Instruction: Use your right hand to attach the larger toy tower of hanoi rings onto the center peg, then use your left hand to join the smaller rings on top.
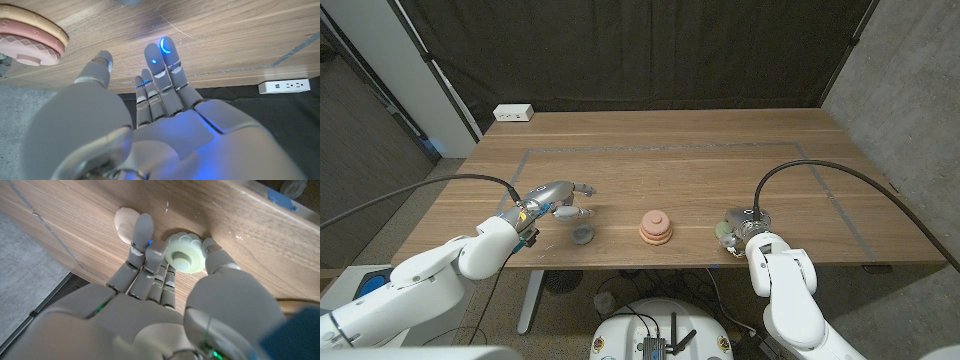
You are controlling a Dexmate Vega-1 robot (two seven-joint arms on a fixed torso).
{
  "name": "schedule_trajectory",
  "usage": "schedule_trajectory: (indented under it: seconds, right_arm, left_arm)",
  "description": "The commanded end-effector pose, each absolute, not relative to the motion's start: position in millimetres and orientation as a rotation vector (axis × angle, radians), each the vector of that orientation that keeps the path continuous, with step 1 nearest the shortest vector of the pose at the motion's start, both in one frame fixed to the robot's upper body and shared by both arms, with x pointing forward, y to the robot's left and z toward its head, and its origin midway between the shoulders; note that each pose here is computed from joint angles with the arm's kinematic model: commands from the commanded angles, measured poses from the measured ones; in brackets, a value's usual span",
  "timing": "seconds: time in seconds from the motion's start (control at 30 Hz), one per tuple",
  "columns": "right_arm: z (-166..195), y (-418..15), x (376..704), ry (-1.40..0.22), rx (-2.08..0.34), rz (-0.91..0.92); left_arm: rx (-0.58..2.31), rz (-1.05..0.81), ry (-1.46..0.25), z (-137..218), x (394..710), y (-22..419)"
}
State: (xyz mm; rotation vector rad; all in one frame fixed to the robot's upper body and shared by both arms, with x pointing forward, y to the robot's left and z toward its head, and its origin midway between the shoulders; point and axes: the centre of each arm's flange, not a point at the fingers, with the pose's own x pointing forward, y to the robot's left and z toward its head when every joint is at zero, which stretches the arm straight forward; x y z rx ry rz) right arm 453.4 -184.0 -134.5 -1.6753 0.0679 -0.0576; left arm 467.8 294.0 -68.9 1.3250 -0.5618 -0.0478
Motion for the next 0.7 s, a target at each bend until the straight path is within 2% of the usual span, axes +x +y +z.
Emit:
schedule_trajectory:
  seconds: [0.03, 0.7]
  right_arm:
    - [-133.3, -185.7, 451.9, 0.028, -1.659, -0.068]
    - [-117.6, -182.3, 445.1, -0.009, -1.651, -0.092]
  left_arm:
    - [1.318, -0.038, -0.564, -70.4, 465.0, 295.5]
    - [1.315, -0.042, -0.567, -70.2, 466.4, 298.3]
